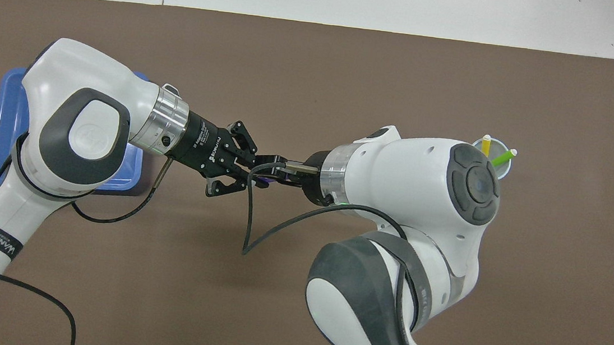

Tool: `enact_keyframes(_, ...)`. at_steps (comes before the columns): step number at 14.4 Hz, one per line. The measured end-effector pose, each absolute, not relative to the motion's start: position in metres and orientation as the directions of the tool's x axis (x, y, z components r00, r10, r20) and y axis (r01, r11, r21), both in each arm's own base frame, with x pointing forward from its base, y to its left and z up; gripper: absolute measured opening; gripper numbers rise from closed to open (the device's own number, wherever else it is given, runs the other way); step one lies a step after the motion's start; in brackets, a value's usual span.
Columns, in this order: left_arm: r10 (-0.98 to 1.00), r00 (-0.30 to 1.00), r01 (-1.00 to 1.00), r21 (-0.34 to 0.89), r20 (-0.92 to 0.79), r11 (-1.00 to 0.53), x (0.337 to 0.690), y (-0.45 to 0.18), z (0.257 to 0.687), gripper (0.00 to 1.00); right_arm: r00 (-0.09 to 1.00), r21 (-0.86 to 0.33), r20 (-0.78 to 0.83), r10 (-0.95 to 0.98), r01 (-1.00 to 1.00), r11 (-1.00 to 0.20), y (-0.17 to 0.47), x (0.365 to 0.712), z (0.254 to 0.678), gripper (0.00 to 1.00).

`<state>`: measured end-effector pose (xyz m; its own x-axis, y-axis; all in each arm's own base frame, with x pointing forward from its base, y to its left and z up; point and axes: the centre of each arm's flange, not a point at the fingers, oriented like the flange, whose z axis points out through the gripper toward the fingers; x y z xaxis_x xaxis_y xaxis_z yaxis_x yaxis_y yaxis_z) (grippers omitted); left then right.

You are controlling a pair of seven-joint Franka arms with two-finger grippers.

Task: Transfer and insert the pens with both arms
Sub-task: 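Close the right gripper on the purple pen, open the left gripper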

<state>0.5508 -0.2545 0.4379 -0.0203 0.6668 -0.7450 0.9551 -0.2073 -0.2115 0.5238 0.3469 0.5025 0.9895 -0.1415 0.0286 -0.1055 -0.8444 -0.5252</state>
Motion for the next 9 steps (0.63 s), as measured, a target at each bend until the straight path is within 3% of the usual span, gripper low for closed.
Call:
enact_keyframes(3, 0.666, -0.018, 0.954, -0.212, -0.746, -0.211, 0.5498, -0.2567, 0.4380, 0.17, 0.990, -0.524, 0.036, -0.137, -0.098, -0.846, 0.3408, 0.5275, 0.5023, 0.88)
enact_keyframes(5, 0.666, -0.018, 0.954, -0.212, -0.746, -0.211, 0.5496, -0.2570, 0.4380, 0.17, 0.990, -0.524, 0.036, -0.137, -0.098, -0.846, 0.3407, 0.5276, 0.5022, 0.72)
enact_keyframes(6, 0.666, -0.018, 0.954, -0.212, -0.746, -0.212, 0.5495, -0.2571, 0.4380, 0.17, 0.990, -0.524, 0.036, -0.137, -0.098, -0.846, 0.3406, 0.5276, 0.5022, 0.72)
enact_keyframes(8, 0.666, -0.018, 0.954, -0.212, -0.746, -0.212, 0.5494, -0.2574, 0.4379, 0.17, 0.990, -0.524, 0.036, -0.137, -0.098, -0.846, 0.3406, 0.5277, 0.5022, 0.54)
enact_keyframes(9, 0.666, -0.018, 0.954, -0.212, -0.746, -0.212, 0.5493, -0.2575, 0.4379, 0.17, 0.990, -0.524, 0.036, -0.137, -0.098, -0.846, 0.3406, 0.5276, 0.5022, 0.54)
